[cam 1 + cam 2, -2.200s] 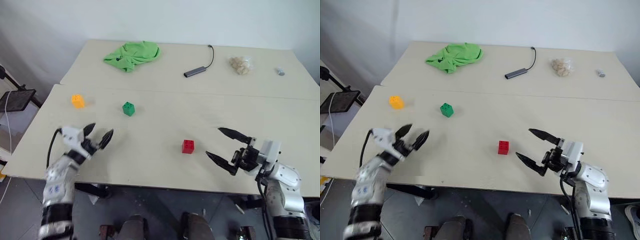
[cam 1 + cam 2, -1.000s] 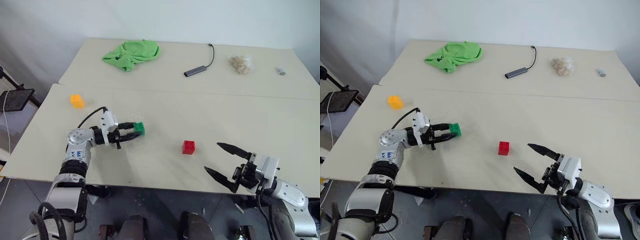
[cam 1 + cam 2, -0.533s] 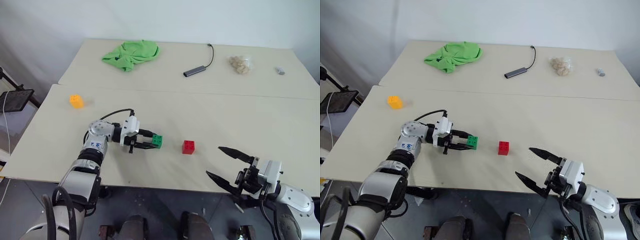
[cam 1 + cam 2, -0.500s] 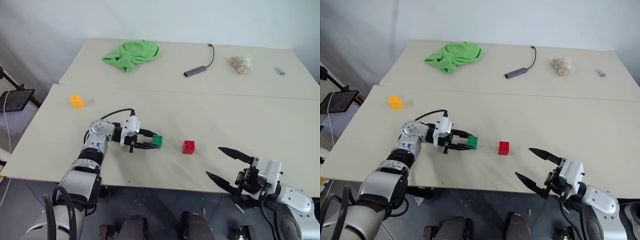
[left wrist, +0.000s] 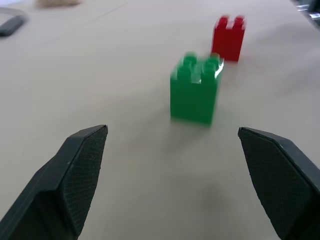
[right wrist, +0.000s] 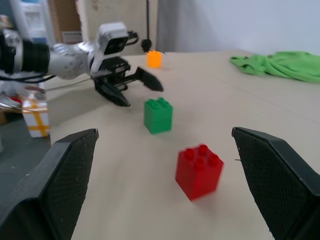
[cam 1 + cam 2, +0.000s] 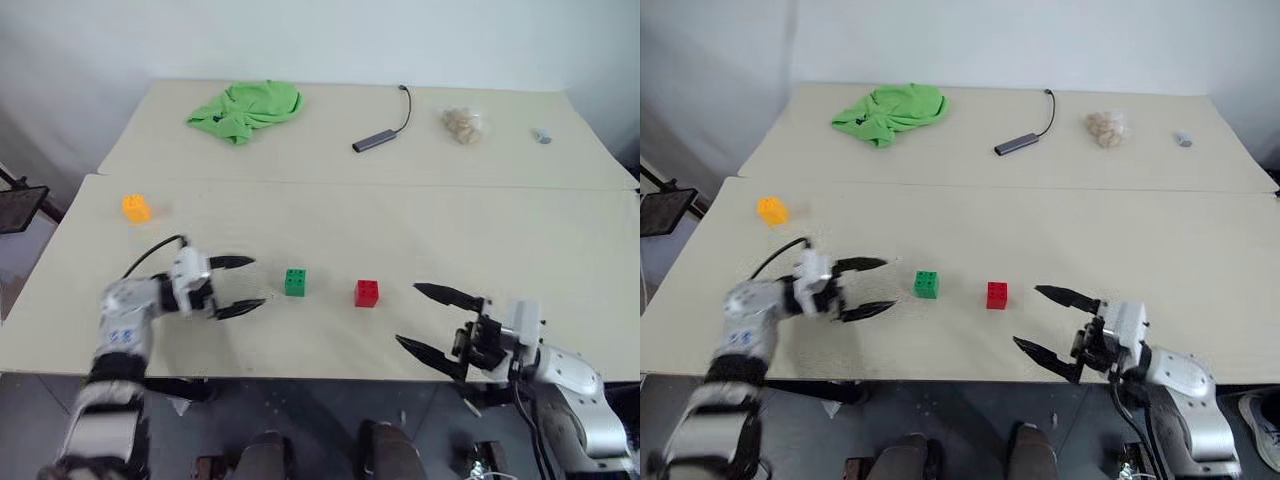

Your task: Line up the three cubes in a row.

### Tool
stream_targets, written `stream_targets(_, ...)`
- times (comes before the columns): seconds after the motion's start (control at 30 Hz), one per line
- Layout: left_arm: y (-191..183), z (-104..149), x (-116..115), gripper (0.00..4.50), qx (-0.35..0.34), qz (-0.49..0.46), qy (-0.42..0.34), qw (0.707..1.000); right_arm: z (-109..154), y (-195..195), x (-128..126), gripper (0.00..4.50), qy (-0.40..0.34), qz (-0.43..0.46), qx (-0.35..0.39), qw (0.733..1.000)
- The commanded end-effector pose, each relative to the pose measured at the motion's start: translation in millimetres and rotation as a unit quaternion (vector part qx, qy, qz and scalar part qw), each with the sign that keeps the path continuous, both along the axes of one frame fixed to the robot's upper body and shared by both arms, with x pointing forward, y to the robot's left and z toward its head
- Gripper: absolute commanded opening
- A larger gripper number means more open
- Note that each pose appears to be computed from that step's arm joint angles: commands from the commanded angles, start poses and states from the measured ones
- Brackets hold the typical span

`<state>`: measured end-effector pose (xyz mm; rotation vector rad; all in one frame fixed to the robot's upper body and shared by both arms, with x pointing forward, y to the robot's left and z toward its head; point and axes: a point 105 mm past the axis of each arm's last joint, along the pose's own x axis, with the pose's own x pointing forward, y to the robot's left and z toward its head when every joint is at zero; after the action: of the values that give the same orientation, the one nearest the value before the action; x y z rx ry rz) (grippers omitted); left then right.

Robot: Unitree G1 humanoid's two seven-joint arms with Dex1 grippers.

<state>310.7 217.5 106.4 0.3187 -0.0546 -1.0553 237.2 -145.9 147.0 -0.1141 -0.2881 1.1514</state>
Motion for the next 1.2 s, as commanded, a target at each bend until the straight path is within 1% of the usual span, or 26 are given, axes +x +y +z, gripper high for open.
stream_targets(0.03,39.0,22.4,-16.8,4.45,-0.049,0.138,-0.045,0.988,6.3,8.3,5.4,4.5,-0.004,0.034,0.017,0.999)
stream_targets(0.07,48.1,21.3,-22.6,4.45,-0.06,0.175,-0.047,0.982,7.8,10.6,7.8,4.5,-0.01,0.04,0.019,0.999)
stream_targets(0.1,62.2,20.4,-29.2,4.45,-0.087,0.234,-0.054,0.967,10.8,14.0,11.5,4.5,-0.018,0.046,0.026,0.998)
stream_targets(0.13,77.0,20.8,-35.5,4.45,-0.117,0.298,-0.064,0.945,15.3,16.9,15.9,4.5,-0.033,0.048,0.035,0.998)
stream_targets(0.2,103.8,21.1,-49.6,4.45,-0.169,0.405,-0.083,0.895,22.5,21.2,23.6,4.5,-0.046,0.047,0.055,0.996)
stream_targets(0.23,116.6,20.1,-58.9,4.45,-0.188,0.458,-0.095,0.864,26.8,23.6,26.6,4.5,-0.065,0.047,0.06,0.995)
stream_targets(0.27,127.5,17.1,-71.6,4.45,-0.212,0.513,-0.104,0.826,30.4,28.3,27.6,4.5,-0.081,0.057,0.06,0.993)
stream_targets(0.3,133.9,14.8,-81.1,4.45,-0.226,0.548,-0.108,0.798,32.7,31.7,28.1,4.5,-0.093,0.064,0.059,0.992)
stream_targets(0.33,133.9,12.2,-90.3,4.45,-0.245,0.57,-0.109,0.777,35.2,34.8,28.2,4.5,-0.105,0.072,0.059,0.99)
stream_targets(0.37,123.4,13.6,-93.2,4.45,-0.268,0.569,-0.108,0.77,36.2,37.9,27.6,4.5,-0.113,0.083,0.055,0.989)
stream_targets(0.43,108.1,16.5,-91.4,4.45,-0.285,0.563,-0.101,0.769,37.7,42.4,27.1,4.5,-0.133,0.096,0.045,0.985)
stream_targets(0.5,99.1,17.0,-84.6,4.45,-0.279,0.56,-0.095,0.774,41.0,46.8,26.3,4.5,-0.152,0.113,0.031,0.981)
stream_targets(0.57,97.8,19.3,-66.2,4.45,-0.268,0.571,-0.093,0.77,48.9,49.0,30.6,4.5,-0.166,0.111,0.032,0.979)
stream_targets(0.67,103.2,17.9,-44.1,4.45,-0.255,0.588,-0.073,0.764,52.4,51.2,34.7,4.5,-0.172,0.106,0.031,0.979)
stream_targets(0.73,106.2,25.5,-1.0,4.45,-0.236,0.586,-0.044,0.773,48.8,47.8,36.0,4.5,-0.165,0.099,0.026,0.981)
stream_targets(0.77,108.2,35.9,19.3,4.45,-0.232,0.584,-0.044,0.777,47.2,46.2,36.0,4.5,-0.163,0.095,0.023,0.982)
stream_targets(0.83,111.8,52.5,46.1,4.45,-0.225,0.583,-0.054,0.778,46.8,46.1,34.4,4.5,-0.164,0.094,0.021,0.982)
stream_targets(0.9,116.7,57.2,58.7,4.45,-0.227,0.592,-0.055,0.771,49.6,48.1,34.1,4.5,-0.169,0.09,0.029,0.981)
stream_targets(0.93,115.5,61.5,69.7,4.45,-0.232,0.59,-0.055,0.772,52.3,50.3,32.2,4.5,-0.174,0.089,0.033,0.98)
stream_targets(1.0,107.1,68.3,90.2,4.45,-0.238,0.572,-0.046,0.784,55.2,54.0,29.7,4.5,-0.179,0.087,0.039,0.979)
stream_targets(1.07,103.7,69.7,102.9,4.45,-0.23,0.568,-0.041,0.789,55.7,56.5,28.3,4.5,-0.179,0.086,0.042,0.979)
stream_targets(1.1,104.1,69.2,106.8,4.45,-0.223,0.571,-0.039,0.789,55.6,57.6,27.8,4.5,-0.178,0.086,0.042,0.979)
stream_targets(1.2,109.6,67.3,115.3,4.45,-0.199,0.6,-0.037,0.774,53.7,56.9,28.0,4.5,-0.173,0.075,0.039,0.981)
